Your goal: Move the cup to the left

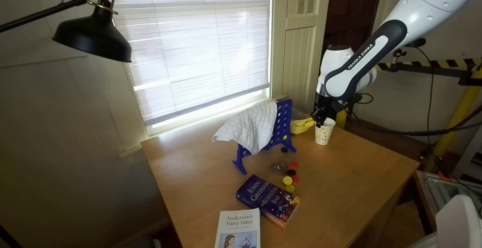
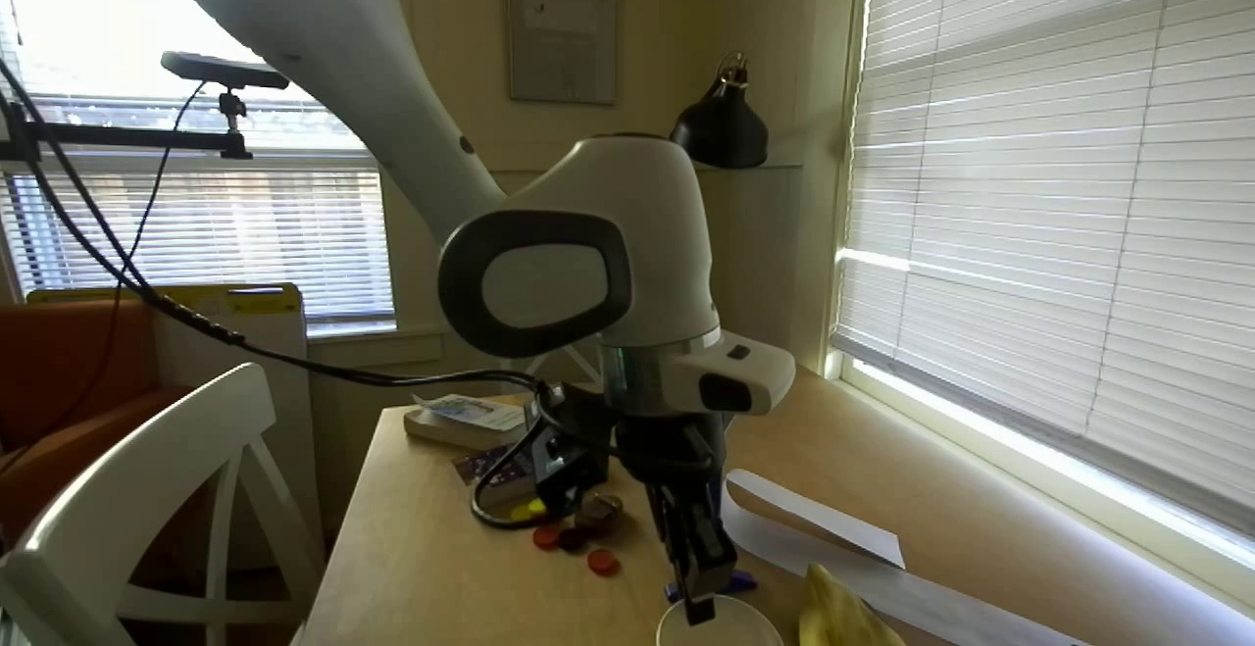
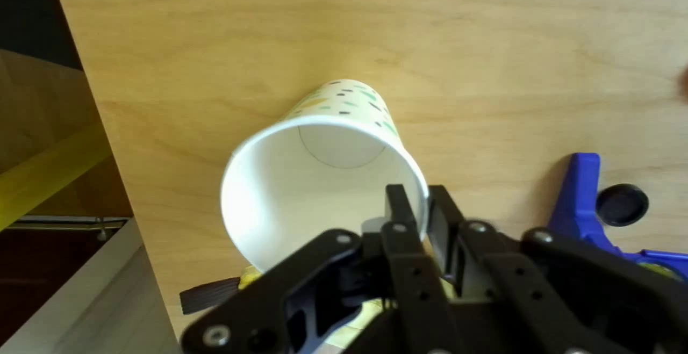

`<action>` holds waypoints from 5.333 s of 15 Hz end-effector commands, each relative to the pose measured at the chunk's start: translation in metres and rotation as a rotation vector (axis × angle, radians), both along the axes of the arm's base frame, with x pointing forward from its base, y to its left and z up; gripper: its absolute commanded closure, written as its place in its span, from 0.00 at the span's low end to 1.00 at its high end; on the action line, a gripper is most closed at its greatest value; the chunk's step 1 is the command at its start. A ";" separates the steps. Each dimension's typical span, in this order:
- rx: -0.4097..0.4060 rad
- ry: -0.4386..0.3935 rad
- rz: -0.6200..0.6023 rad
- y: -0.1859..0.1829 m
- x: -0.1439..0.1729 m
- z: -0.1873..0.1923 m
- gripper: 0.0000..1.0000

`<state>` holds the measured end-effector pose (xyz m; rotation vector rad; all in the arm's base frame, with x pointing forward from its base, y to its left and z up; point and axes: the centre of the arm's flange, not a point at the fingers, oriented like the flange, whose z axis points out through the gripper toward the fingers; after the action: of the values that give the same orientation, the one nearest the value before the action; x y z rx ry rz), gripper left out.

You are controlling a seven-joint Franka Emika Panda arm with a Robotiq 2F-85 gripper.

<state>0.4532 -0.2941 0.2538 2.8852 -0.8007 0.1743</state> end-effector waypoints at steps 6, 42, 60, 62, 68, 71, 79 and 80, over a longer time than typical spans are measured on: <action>-0.122 0.058 0.133 0.036 -0.005 0.069 0.99; -0.161 -0.068 1.100 0.440 0.093 0.119 0.99; -0.183 0.040 1.112 0.477 0.208 0.029 0.99; -0.173 0.012 1.121 0.478 0.204 0.019 0.99; -0.114 -0.042 1.127 0.480 0.202 -0.003 0.99; -0.112 -0.035 1.125 0.478 0.199 -0.008 0.99; -0.191 -0.053 1.161 0.490 0.162 0.068 0.30; -0.216 -0.029 1.162 0.491 0.150 0.088 0.23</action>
<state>0.6441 0.1965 0.2888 2.7955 0.8870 0.4076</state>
